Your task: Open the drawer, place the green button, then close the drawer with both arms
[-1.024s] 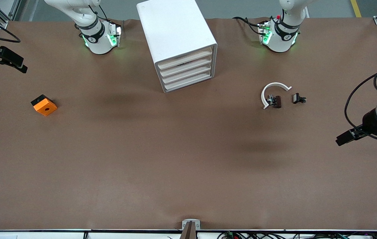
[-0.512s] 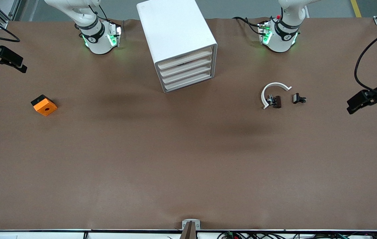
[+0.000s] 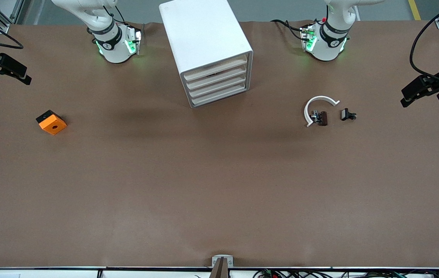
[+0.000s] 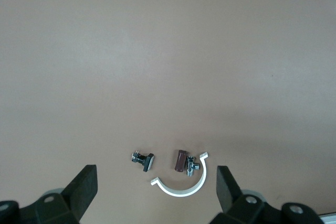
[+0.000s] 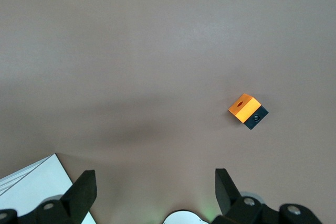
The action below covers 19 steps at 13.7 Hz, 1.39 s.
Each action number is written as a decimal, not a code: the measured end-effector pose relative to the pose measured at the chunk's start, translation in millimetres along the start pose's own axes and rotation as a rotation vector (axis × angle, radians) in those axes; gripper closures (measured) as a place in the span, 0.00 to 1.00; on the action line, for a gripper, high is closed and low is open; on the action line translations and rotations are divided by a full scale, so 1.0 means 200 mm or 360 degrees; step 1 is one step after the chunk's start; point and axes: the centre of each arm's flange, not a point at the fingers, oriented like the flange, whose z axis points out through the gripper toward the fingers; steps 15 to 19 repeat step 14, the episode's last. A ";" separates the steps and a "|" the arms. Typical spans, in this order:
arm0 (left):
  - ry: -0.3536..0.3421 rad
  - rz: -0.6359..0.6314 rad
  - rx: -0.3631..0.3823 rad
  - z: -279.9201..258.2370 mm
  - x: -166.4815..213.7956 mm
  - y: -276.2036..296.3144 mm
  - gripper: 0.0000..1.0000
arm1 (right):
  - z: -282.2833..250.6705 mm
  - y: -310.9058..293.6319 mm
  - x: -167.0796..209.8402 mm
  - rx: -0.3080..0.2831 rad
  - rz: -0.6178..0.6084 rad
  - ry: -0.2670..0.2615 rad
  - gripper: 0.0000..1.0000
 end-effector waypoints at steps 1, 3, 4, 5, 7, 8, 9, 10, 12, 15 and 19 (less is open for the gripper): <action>-0.0010 0.0002 0.0002 0.01 -0.01 0.00 0.00 | 0.00 0.00 0.00 0.0000 0.0000 0.0000 0.00; -0.0024 0.0011 0.0003 0.04 -0.01 0.02 0.00 | 0.00 0.00 0.00 0.0000 0.0000 0.0000 0.00; -0.0025 0.0017 0.0003 0.04 -0.01 0.03 0.00 | 0.00 0.00 0.00 0.0000 0.0000 0.0000 0.00; -0.0028 0.0022 0.0003 0.04 -0.02 0.03 0.00 | 0.00 0.00 0.00 0.0000 0.0000 0.0000 0.00; -0.0066 0.0035 0.0011 0.04 -0.04 0.05 0.00 | 0.00 0.00 0.00 0.0000 0.0000 0.0001 0.00; -0.0087 0.0039 0.0015 0.03 -0.05 0.05 0.00 | 0.00 0.00 0.00 0.0000 0.0000 0.0002 0.00; -0.0094 0.0060 0.0017 0.02 -0.06 0.05 0.00 | 0.00 0.00 0.00 0.0000 0.0000 0.0002 0.00; -0.0102 0.0100 0.0017 0.01 -0.07 0.04 0.00 | 0.00 0.00 0.00 0.0000 -0.0001 0.0002 0.00; -0.0134 0.0158 0.0020 0.01 -0.08 0.02 0.00 | 0.00 0.00 0.00 0.0000 -0.0002 0.0003 0.00; -0.0132 0.0163 0.0020 0.00 -0.08 0.02 0.00 | 0.00 0.00 0.00 0.0000 -0.0002 0.0004 0.00; -0.0132 0.0163 0.0020 0.00 -0.08 0.02 0.00 | 0.00 0.00 0.00 0.0000 -0.0002 0.0004 0.00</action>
